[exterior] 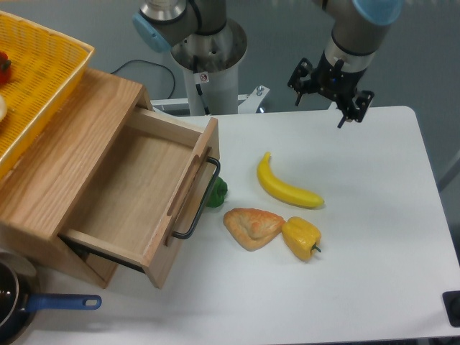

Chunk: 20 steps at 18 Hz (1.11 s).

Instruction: Pick up the banana

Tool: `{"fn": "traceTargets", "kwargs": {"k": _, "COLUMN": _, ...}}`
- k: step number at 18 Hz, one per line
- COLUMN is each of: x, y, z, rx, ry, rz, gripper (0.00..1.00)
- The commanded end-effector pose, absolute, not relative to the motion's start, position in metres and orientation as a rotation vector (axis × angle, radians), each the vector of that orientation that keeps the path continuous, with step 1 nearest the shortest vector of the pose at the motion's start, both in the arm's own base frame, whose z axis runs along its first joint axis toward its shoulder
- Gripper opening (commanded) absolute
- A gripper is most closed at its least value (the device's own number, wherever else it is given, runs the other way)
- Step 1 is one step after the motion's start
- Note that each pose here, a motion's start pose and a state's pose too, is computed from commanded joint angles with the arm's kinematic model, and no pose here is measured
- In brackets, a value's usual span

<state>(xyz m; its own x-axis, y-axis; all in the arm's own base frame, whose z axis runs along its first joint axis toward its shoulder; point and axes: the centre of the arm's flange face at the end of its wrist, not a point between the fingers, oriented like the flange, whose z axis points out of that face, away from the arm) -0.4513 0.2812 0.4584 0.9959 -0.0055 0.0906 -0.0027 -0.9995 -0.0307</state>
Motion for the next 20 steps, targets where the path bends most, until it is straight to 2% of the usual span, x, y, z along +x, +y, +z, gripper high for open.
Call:
{"fn": "traceTargets", "kwargs": {"k": 5, "x": -0.465, "y": 0.235, "z": 0.457, "rx": -3.098, "ry": -0.139, "rz": -0.144, "gripper": 1.0}}
{"fn": "traceTargets", "kwargs": {"k": 12, "x": -0.481, "y": 0.206, "z": 0.434, "rx": -3.002, "ry": -0.278, "rz": -0.185, "gripper": 1.0}}
{"fn": "traceTargets", "kwargs": {"k": 15, "x": -0.491, "y": 0.188, "z": 0.428, "rx": -2.908, "ry": -0.512, "rz": -0.214, "gripper": 1.0}}
{"fn": "traceTargets", "kwargs": {"k": 20, "x": -0.503, "y": 0.193, "z": 0.418, "rx": -2.829, "ry": -0.887, "rz": -0.26, "gripper": 1.0}}
